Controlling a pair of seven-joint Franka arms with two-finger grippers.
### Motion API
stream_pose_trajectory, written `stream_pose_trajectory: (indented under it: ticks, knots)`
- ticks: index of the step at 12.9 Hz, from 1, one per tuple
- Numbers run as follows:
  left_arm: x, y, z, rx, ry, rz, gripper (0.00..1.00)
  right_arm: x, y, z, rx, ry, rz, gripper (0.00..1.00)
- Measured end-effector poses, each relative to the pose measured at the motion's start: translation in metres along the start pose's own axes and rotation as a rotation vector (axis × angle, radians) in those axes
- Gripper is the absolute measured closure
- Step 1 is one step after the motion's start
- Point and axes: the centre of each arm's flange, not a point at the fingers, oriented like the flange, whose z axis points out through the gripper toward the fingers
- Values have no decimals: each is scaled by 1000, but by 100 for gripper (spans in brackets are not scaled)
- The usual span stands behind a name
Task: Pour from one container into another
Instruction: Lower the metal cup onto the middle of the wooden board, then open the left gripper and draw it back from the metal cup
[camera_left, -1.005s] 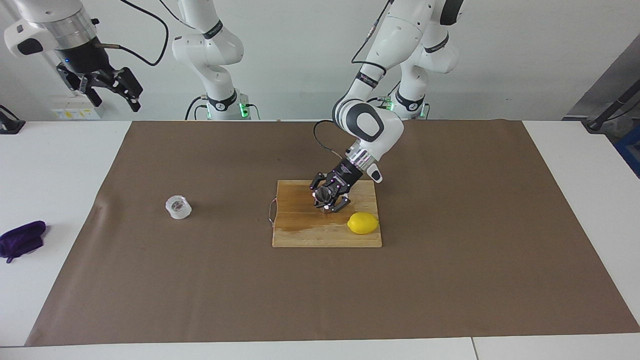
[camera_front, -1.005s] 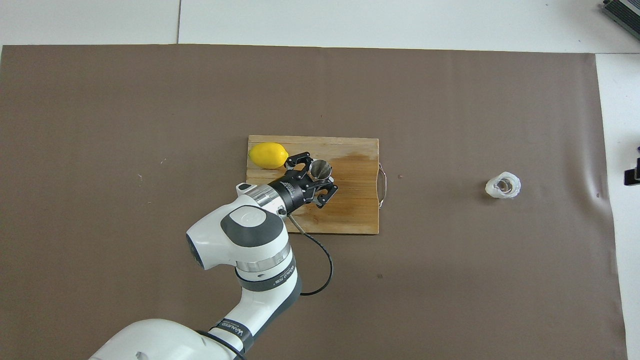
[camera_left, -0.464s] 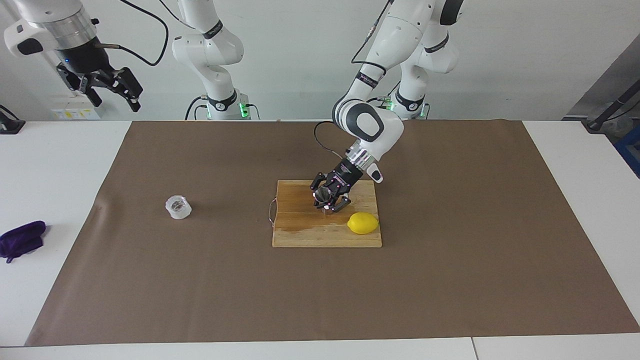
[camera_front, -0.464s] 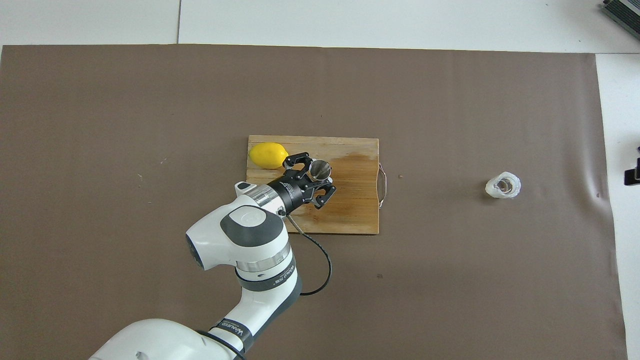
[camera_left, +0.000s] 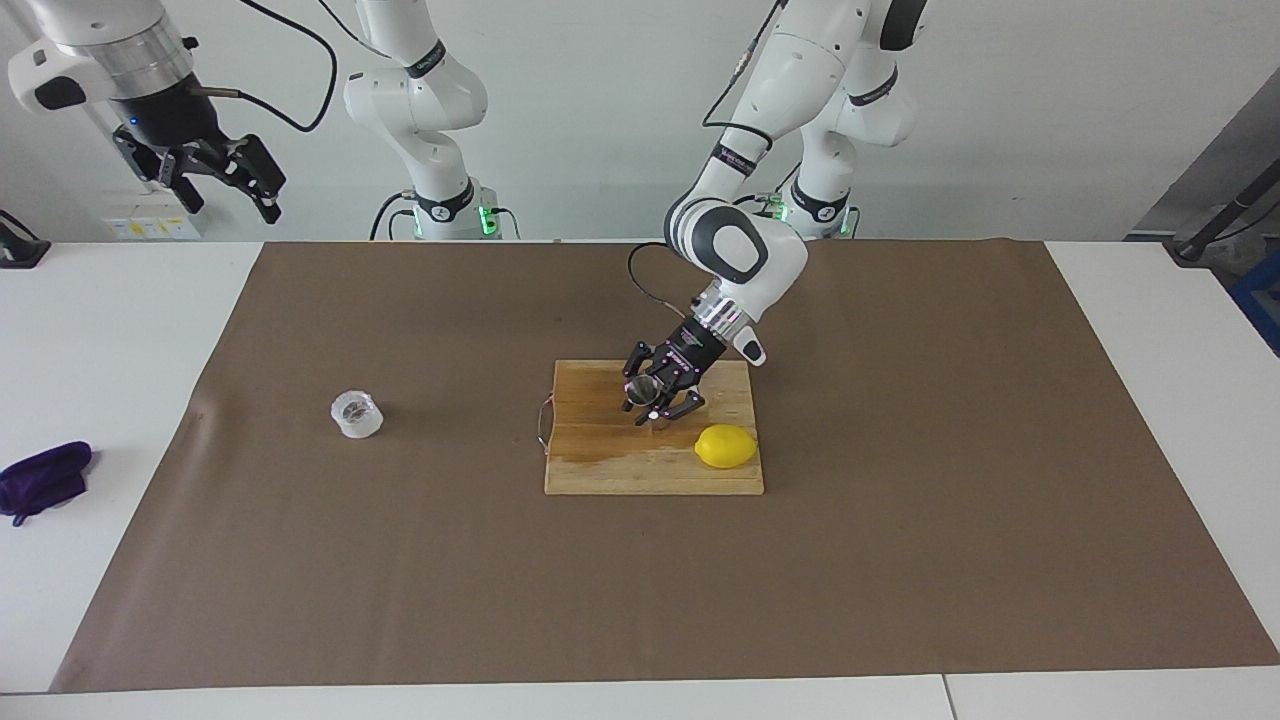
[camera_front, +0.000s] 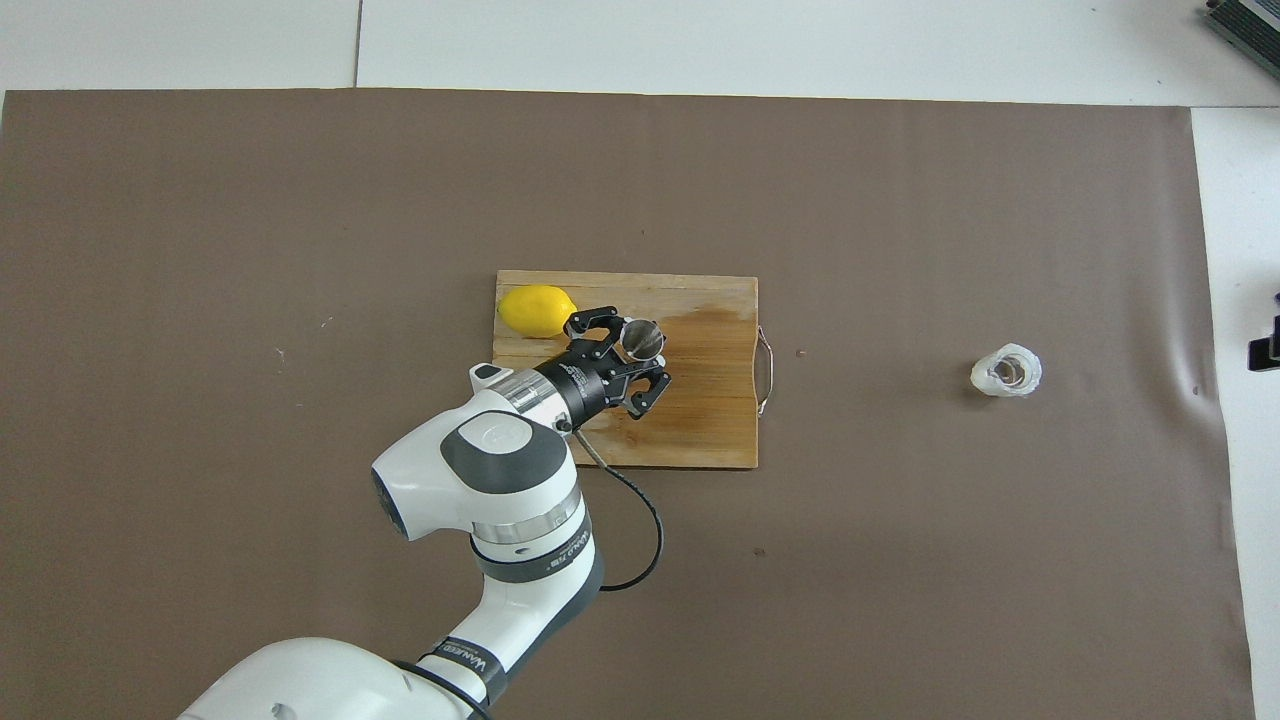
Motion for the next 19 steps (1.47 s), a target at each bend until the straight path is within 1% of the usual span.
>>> stream_pose_trajectory:
  ticks: [1,2,3,5,6,7,9,10,11,13,14,15,16,17,19]
  knots:
    - [0,0,0,-1,1,0,55,0,0,0,0,0,0,0]
    - [0,0,0,-1,1,2,55,0,0,0,0,0,0,0]
    - [0,0,0,-1,1,3,51,0,0,0,0,0,0,0]
    - [0,0,0,-2,1,8,48,0,0,0,0,0,0,0]
    - [-1,1,0,-4,2,10,48,0,0,0,0,0,0,0]
    - [-1,1,-1,-7,3,11,45,0,0,0,0,0,0,0]
    - [-2,2,-2,-17,9,14,44,0,0,0,0,0,0,0]
    - [-3,3,-3,-21,10,15,37,0,0,0,0,0,0,0]
    - [-5,3,-4,-25,10,17,37,0,0,0,0,0,0,0]
    - [-11,5,-8,-38,9,21,26,0,0,0,0,0,0,0]
    - [-14,5,-11,-46,9,24,26,0,0,0,0,0,0,0]
    - [-17,5,-13,-52,10,26,21,0,0,0,0,0,0,0]
    - [-20,5,-16,-58,10,28,21,0,0,0,0,0,0,0]
    - [-24,4,-19,-63,8,31,18,0,0,0,0,0,0,0]
    - [-32,3,-25,-76,6,36,18,0,0,0,0,0,0,0]
